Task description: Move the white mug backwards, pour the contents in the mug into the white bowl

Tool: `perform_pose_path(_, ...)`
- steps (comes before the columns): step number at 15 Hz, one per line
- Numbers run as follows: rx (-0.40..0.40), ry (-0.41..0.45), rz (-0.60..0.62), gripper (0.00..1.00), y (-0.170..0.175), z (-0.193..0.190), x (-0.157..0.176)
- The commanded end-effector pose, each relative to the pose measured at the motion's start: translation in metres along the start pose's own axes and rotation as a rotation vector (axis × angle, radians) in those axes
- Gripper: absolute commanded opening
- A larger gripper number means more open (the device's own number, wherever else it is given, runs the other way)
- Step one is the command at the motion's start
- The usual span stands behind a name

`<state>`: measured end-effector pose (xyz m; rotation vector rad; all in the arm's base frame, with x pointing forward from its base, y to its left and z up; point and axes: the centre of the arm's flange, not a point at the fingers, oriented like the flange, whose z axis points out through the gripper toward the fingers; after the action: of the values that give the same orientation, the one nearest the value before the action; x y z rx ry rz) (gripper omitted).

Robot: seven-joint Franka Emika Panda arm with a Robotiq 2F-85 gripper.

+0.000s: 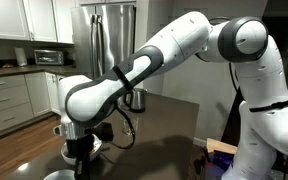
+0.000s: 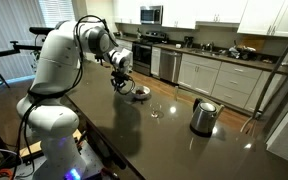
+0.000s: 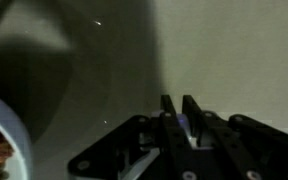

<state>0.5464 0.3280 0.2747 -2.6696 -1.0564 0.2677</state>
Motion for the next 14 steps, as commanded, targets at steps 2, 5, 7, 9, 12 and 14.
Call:
perform_pose_path(2, -0.085, -0.064, -0.036, 0.08, -0.056, 0.032, 0.015)
perform_pose_path(5, -0.122, -0.09, -0.058, 0.08, -0.078, 0.045, 0.018)
perform_pose_path(7, -0.15, -0.092, -0.063, 0.08, -0.079, 0.046, 0.017)
perform_pose_path(9, -0.174, -0.09, -0.061, 0.08, -0.076, 0.045, 0.018)
perform_pose_path(12, -0.183, -0.086, -0.059, 0.08, -0.066, 0.037, 0.017)
perform_pose_path(14, -0.133, -0.083, -0.064, 0.34, -0.062, 0.029, 0.015)
